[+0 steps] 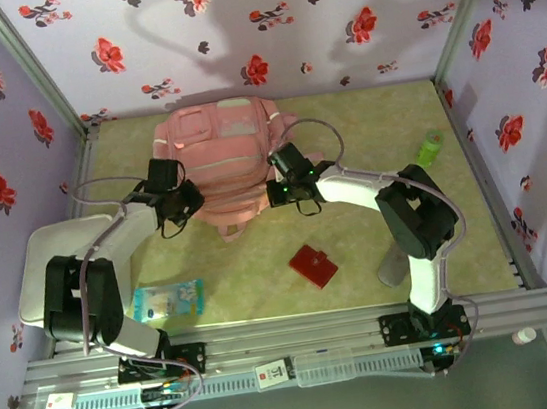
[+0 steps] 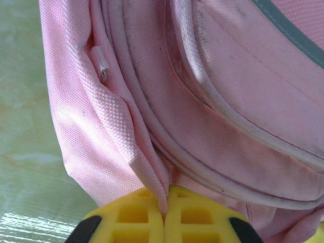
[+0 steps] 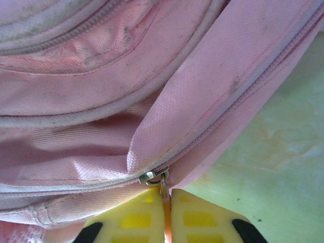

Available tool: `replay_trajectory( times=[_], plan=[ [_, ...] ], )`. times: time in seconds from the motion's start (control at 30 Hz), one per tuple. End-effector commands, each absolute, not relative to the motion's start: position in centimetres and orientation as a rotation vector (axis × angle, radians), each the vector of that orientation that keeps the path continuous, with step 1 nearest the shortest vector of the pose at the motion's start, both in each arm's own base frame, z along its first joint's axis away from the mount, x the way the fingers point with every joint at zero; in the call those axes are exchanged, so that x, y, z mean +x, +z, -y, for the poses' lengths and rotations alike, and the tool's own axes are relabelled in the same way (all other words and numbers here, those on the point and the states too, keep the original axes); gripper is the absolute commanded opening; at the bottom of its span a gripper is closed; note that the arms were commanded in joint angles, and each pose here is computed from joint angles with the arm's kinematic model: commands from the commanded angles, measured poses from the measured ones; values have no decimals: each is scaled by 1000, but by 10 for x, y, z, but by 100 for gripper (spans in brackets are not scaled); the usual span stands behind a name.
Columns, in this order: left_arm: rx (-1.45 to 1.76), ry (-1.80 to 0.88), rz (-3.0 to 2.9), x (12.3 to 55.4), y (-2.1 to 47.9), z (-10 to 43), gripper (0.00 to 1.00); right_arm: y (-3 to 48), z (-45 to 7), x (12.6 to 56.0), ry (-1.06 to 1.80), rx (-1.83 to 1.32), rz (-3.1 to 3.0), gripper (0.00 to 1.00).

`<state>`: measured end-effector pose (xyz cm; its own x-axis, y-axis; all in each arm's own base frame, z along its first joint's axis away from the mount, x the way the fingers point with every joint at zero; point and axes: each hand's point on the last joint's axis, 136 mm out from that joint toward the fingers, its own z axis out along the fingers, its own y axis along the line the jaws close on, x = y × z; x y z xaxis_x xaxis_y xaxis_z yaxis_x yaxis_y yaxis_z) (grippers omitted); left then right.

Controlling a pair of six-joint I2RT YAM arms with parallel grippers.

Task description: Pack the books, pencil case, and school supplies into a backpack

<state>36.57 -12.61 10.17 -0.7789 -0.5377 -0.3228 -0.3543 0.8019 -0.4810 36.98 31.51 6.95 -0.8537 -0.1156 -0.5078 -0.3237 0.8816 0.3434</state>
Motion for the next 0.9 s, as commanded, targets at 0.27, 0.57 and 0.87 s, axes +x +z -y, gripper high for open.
replay_trajectory(
  times=[0.27, 0.57, 0.87],
  plan=[
    [-591, -520, -2461, 368, 130, 112, 0, 68, -267, 391, 360, -222, -2545, 3],
    [-291, -645, -2426, 367, 163, 139, 45, 94, -320, 373, 703, -419, -2455, 0],
    [272, -646, -2475, 356, 159, 208, 62, 112, -347, 360, 930, -458, -2386, 0]
  ],
)
